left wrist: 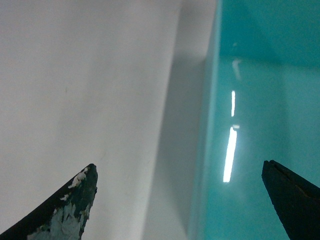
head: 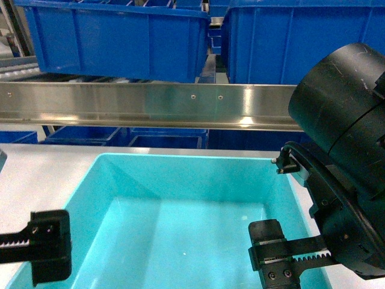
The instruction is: Organize blue bins on left shelf correctly
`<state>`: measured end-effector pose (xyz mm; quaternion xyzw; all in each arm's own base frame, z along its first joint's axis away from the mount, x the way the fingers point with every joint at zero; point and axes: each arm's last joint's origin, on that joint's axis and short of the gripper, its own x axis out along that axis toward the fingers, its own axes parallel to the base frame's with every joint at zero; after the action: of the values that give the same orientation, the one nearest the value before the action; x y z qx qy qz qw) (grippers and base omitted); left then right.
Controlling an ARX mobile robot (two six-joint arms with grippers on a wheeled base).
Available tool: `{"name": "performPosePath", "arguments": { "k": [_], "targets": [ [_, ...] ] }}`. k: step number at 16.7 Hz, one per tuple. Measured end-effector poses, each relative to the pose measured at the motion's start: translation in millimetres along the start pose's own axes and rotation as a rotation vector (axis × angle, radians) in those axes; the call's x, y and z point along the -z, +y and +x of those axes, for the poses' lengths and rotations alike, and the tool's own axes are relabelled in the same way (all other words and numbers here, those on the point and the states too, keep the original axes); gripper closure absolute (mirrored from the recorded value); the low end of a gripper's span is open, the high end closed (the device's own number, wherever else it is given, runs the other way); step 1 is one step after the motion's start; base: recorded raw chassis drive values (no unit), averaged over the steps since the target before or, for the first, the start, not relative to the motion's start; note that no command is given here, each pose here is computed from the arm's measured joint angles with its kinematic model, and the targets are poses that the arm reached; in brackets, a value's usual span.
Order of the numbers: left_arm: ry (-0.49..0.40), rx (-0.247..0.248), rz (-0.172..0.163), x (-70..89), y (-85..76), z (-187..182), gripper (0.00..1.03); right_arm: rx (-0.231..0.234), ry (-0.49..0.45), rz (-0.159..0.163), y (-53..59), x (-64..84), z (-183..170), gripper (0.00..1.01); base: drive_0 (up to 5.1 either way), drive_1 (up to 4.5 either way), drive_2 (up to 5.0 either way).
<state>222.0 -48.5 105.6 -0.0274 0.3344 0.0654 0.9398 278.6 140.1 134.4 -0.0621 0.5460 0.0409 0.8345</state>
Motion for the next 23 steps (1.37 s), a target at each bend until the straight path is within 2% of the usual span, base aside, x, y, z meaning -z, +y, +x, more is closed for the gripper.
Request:
{"name": "performPosePath", "arguments": {
  "k": [1, 3, 5, 7, 10, 14, 17, 23],
  "targets": [
    [0.037, -0.013, -0.012, 3.2, 2.4, 0, 0.05, 0.000, -0.001, -0.001, 0.0, -0.1, 0, 0.03, 0.0, 0.00, 0.0],
    [0.054, -0.027, -0.023, 4.7, 4.5, 1, 0.05, -0.001, -0.007, -0.003, 0.0, -0.6, 0, 0.03, 0.0, 0.00, 0.0],
    [0.056, -0.009, -0.041, 2.7, 3.8, 2, 0.05, 0.002, -0.007, -0.002, -0.2, -0.5, 1, 0.03, 0.0, 0.00, 0.0],
    [0.095, 0.011, -0.049, 4.7, 3.1, 8, 0.05, 0.005, -0.001, -0.005, 0.3, 0.2, 2, 0.03, 0.0, 0.00, 0.0],
    [0.168, 0.013, -0.059, 13.2, 3.1, 16, 0.05, 0.009, 0.010, -0.008, 0.7, 1.5, 5, 0.03, 0.0, 0.00, 0.0],
    [0.183, 0.019, -0.063, 14.2, -3.5, 26, 0.05, 0.017, 0.017, -0.009, 0.6, 2.0, 6, 0.03, 0.0, 0.00, 0.0],
    [0.195, 0.009, -0.083, 10.8, -1.9, 40, 0.05, 0.035, 0.061, -0.017, 4.4, 0.9, 25, 0.03, 0.0, 0.00, 0.0],
    [0.210, 0.024, -0.082, 9.4, -3.6, 43, 0.05, 0.045, 0.067, -0.018, 3.8, 1.6, 29, 0.03, 0.0, 0.00, 0.0]
  ]
}}
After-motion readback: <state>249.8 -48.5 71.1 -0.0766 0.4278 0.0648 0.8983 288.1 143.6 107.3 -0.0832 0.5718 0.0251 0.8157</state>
